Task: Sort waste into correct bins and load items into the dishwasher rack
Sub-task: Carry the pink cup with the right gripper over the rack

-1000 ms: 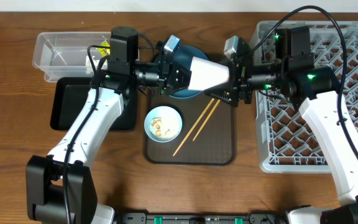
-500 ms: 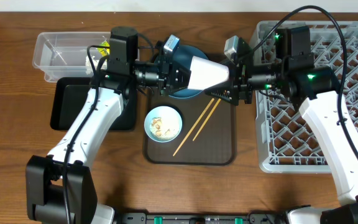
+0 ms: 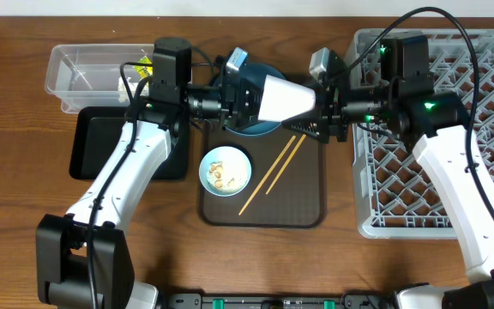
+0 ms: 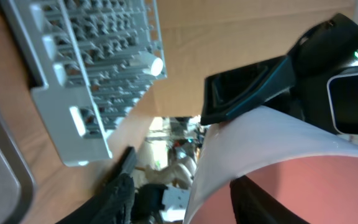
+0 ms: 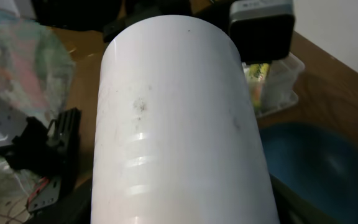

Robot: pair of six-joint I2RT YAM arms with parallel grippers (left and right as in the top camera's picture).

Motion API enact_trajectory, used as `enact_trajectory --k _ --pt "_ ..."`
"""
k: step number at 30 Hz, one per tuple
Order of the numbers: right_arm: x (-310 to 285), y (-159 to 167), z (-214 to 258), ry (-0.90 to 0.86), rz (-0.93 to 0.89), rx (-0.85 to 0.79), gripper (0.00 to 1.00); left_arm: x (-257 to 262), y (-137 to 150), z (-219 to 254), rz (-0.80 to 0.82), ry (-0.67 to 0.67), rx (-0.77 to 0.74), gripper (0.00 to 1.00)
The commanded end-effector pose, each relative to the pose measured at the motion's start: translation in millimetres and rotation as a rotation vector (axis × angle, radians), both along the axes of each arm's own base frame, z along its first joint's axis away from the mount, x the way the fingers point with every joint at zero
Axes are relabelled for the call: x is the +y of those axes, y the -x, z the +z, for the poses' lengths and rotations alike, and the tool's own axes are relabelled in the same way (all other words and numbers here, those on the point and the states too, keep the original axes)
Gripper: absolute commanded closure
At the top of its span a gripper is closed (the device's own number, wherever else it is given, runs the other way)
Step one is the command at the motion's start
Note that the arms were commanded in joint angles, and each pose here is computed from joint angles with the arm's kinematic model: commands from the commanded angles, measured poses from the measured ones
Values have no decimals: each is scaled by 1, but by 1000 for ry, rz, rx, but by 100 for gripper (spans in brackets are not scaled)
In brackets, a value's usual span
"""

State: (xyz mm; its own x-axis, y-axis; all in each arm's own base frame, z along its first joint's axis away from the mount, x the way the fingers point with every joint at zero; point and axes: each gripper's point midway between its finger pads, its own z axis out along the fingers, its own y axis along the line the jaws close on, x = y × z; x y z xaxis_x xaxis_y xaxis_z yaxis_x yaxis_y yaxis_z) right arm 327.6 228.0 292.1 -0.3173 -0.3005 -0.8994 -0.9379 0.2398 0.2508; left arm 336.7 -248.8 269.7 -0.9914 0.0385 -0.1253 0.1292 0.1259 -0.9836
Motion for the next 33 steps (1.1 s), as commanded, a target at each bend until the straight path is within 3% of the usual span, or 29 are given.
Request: enact_trajectory --k 1,4,9,16,24,33 --pt "-10 -13 -6 34 -88 55 52 2 -15 -8 69 -50 -62 42" --pt "-24 -25 -19 93 -197 109 52 9 -24 -30 145 -154 -76 32" --pt "-58 -36 -49 255 -400 215 51 57 -24 -105 317 -602 -32 22" --pt "-126 -41 -48 389 -718 391 50 125 -10 -99 475 -921 -101 21" --pt "-225 -46 -6 351 -1085 480 54 170 10 -44 663 -1013 -236 16" --pt "-336 -16 -5 349 -1421 594 53 173 15 -37 672 -1009 -247 15"
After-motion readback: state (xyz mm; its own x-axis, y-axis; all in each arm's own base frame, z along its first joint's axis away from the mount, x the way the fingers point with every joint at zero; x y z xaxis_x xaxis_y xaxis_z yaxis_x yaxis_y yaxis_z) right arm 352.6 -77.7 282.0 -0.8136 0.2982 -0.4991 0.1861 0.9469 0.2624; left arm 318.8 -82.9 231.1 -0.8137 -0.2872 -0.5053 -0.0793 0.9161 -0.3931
